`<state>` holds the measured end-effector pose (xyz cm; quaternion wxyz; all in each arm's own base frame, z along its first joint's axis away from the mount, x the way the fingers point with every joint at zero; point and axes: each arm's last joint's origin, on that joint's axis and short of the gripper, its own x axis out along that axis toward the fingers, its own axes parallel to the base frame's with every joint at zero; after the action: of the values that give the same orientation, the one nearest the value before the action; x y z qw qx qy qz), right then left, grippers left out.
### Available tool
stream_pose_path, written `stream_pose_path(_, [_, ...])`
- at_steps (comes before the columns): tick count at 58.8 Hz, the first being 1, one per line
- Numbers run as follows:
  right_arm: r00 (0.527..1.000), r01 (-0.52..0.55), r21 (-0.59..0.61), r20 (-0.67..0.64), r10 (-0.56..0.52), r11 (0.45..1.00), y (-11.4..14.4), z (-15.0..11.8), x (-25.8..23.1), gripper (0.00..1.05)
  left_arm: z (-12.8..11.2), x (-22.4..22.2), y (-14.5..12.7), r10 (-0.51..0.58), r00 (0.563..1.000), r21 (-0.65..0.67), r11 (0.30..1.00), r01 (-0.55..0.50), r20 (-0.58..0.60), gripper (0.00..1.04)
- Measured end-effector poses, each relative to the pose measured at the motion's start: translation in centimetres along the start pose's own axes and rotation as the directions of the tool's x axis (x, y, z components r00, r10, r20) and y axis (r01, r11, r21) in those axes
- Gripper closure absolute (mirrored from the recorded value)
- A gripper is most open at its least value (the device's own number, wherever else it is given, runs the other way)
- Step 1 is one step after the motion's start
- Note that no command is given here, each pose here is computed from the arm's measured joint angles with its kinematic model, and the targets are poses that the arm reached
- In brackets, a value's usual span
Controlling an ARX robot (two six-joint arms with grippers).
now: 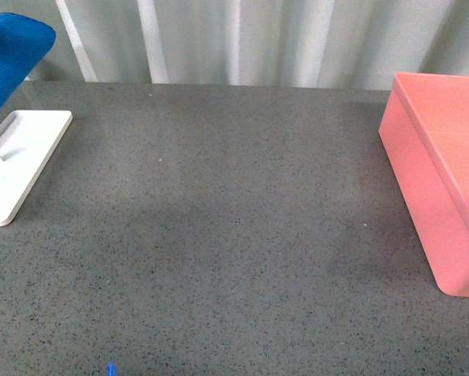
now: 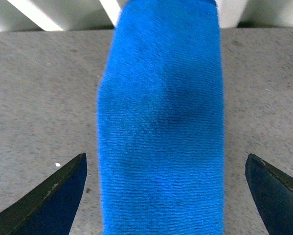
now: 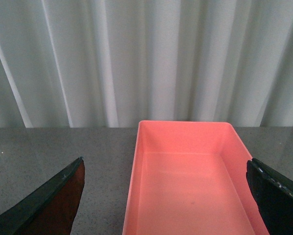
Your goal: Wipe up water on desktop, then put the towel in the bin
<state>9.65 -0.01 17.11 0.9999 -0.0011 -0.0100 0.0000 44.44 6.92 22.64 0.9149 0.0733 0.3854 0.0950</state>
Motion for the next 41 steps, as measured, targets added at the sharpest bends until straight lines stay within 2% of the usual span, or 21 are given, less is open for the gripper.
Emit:
stream_pose_path(12, [1.000,0.000,0.000,0.000,0.000,1.000,0.0,0.0,0.0,0.07,0.1,2.1,0.5,-0.014,0.997,-0.046,0.999,0.011,-0.077,0.07])
stream_pose_path(25, [1.000,0.000,0.000,0.000,0.000,1.000,0.0,0.0,0.0,0.07,0.3,3.2,0.6,0.078,0.996,-0.006,0.997,-0.078,-0.048,0.07])
stream_pose_path(41, [1.000,0.000,0.000,0.000,0.000,1.000,0.0,0.0,0.0,0.07,-0.6,4.5,-0.2,0.047,0.996,0.020,0.999,-0.045,-0.074,0.07])
